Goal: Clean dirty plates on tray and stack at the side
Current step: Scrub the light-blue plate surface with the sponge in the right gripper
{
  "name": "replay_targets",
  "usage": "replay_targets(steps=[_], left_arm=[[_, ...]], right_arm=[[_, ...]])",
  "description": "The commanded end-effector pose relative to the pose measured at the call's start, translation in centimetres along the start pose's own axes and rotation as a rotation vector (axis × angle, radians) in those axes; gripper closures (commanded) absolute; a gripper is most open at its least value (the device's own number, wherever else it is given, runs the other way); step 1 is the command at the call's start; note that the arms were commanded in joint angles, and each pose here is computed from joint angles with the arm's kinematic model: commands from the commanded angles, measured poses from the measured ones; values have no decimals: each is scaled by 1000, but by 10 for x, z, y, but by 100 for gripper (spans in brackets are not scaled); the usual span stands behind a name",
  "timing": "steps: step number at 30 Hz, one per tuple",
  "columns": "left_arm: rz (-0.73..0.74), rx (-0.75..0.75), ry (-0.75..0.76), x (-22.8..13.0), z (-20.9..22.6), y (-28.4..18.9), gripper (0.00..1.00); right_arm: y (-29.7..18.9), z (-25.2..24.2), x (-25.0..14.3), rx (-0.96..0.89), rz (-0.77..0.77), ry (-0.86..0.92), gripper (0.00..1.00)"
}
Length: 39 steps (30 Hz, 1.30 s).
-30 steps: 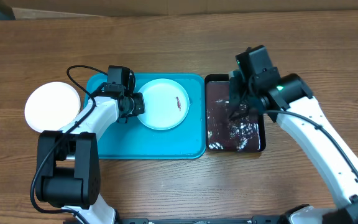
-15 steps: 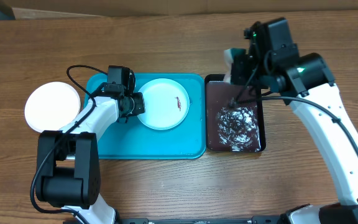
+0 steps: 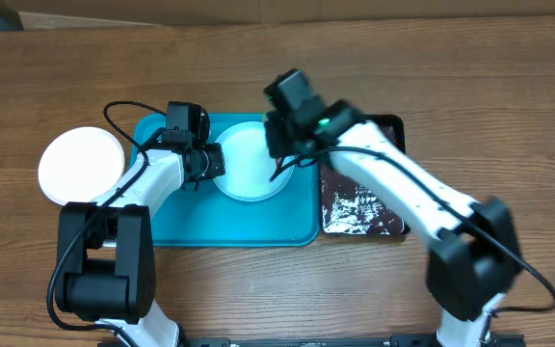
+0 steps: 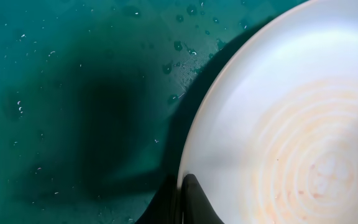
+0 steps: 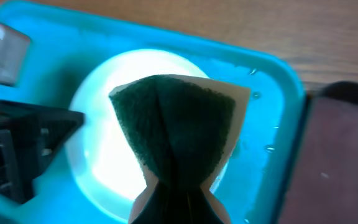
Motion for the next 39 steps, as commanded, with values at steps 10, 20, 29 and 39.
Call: replay_targets(steps=[10, 20, 29, 39], left_arm=[[1, -2, -4, -3, 0, -1, 96], [2, -2, -4, -3, 0, -1, 96], [2, -2, -4, -3, 0, -1, 96], [2, -2, -4, -3, 0, -1, 96]], right_arm=[[54, -17, -18, -135, 50, 32, 96], [89, -27, -39, -177, 112, 57, 96], [126, -33, -72, -172, 228, 74, 96], [125, 10, -100, 89, 402, 114, 96]])
Point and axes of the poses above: each gripper's point midway between its finger pads, its own y axis out along the fingers, its own z axis along the line the jaws close on, x = y × z, the point moved 1 cm from there along -y, back along the fingers, and after that the axes turned 3 degrees about y, right-handed, at the moved point
